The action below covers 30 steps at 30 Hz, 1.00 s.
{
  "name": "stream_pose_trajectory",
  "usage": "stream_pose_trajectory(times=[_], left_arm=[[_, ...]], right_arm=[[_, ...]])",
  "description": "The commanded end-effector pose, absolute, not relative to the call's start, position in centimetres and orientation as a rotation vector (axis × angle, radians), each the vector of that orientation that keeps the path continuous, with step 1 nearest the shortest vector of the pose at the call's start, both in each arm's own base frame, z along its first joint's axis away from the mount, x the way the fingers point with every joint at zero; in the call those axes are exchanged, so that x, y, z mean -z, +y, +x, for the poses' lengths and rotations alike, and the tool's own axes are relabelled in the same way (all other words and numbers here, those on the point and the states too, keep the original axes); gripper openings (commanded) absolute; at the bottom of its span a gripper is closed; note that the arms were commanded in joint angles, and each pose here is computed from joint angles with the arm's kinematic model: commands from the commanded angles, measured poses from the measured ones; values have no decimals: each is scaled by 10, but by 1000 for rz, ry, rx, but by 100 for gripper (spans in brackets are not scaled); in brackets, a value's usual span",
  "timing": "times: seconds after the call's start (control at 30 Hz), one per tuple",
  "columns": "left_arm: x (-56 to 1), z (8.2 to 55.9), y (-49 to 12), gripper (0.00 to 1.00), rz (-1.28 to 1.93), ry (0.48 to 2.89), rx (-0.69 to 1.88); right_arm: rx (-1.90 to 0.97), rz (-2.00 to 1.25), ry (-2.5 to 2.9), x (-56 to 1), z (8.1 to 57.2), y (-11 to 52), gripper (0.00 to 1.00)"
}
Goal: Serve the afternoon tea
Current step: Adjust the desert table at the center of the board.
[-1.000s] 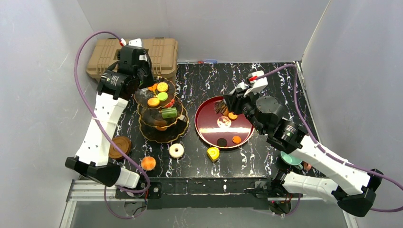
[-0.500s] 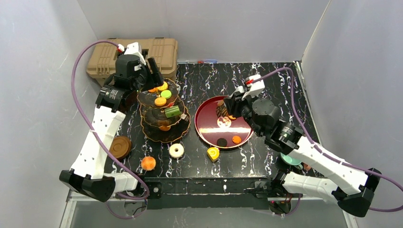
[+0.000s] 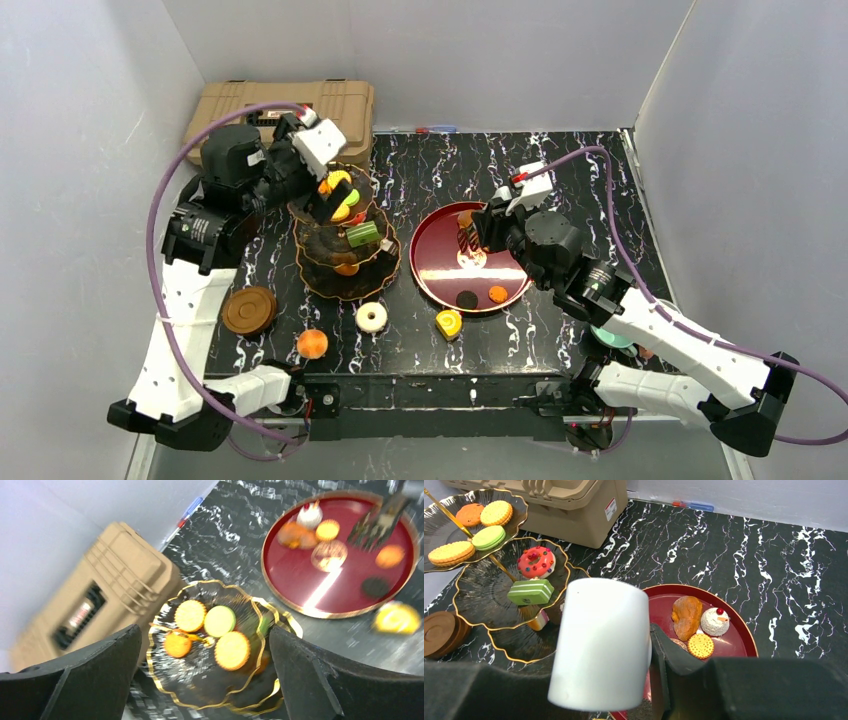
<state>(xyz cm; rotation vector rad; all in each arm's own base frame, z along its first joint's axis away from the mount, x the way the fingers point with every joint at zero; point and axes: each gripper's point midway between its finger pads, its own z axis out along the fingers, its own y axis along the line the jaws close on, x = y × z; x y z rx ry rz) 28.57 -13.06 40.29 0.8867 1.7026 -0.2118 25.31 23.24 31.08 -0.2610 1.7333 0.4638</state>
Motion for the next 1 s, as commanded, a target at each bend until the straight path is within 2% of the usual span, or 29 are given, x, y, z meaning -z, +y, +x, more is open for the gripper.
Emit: stream_pose_trajectory(times=[0.0,0.27,0.47,0.73,0.83,0.97], left_arm=[[-378,273,-113,97,1465,1492,-42],[-408,303,-84,94,1638,1305,17],[-379,293,-87,93,1917,1142,61],[-369,310,-118,80,1993,1047,104],[-367,314,-118,77,2005,1066,115],[-357,317,-108,68,2053,1135,113]], right_arm=[[-498,-189,1641,-345,258,228,37],[-535,-173,1640,-351,255,229,37],[-541,-169,1634,-351,254,228,37],[-563,-172,1632,-352,252,231,37],[-568,-169,1629,-354,251,230,37],[-565,-171,1621,-358,252,230,37]])
